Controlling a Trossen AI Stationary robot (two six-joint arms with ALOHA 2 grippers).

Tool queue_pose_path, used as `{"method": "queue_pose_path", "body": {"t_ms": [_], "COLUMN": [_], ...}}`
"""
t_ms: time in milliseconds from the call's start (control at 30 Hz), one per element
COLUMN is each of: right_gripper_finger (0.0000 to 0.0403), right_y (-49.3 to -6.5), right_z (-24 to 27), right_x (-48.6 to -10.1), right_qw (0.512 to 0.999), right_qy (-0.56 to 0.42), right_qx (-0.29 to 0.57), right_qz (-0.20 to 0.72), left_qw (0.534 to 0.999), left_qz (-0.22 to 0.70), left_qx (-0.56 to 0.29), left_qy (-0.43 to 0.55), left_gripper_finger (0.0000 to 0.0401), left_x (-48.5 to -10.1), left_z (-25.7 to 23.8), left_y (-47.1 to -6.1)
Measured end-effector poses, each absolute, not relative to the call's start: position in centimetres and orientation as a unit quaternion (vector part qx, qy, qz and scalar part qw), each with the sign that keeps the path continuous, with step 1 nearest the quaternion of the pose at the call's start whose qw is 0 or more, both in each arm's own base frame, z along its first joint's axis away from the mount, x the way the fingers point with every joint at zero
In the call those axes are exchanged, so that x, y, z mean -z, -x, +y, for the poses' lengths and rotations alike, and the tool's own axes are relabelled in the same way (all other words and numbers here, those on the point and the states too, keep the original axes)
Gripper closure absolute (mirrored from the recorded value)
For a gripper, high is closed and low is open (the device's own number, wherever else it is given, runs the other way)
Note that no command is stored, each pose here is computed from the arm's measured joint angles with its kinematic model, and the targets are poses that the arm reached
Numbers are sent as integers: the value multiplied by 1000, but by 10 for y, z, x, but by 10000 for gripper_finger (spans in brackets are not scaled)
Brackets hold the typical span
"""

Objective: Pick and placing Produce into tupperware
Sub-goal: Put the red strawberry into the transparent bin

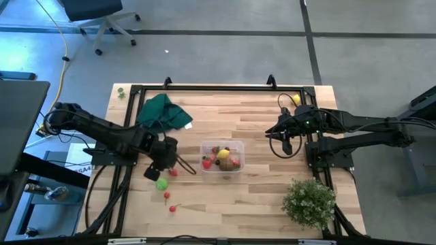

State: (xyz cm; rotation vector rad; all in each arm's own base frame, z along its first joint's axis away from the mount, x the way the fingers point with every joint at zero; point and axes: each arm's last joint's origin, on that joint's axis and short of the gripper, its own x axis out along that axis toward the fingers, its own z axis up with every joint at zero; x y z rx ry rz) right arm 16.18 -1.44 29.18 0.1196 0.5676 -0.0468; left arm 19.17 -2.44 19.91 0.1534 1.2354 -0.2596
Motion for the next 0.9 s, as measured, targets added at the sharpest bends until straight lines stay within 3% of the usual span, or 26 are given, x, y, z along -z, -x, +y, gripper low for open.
{"method": "queue_pose_path", "body": {"t_ms": [333, 700, 900], "right_gripper_finger": [340, 340, 340], "right_y": [-162, -162, -162], "right_z": [-14, -14, -14], "right_x": [-292, -292, -292], "right_qw": [958, 958, 958], "right_qy": [-59, -59, -59], "right_qx": [23, 23, 23], "right_qz": [280, 280, 280], "left_qw": [808, 792, 782], "left_qz": [554, 564, 562], "left_qx": [159, 190, 218], "left_qy": [-123, -136, -158], "left_gripper_finger": [290, 187, 170], "left_x": [-196, -182, -175], "left_z": [-24, -28, -36], "left_y": [-195, -206, -210]}}
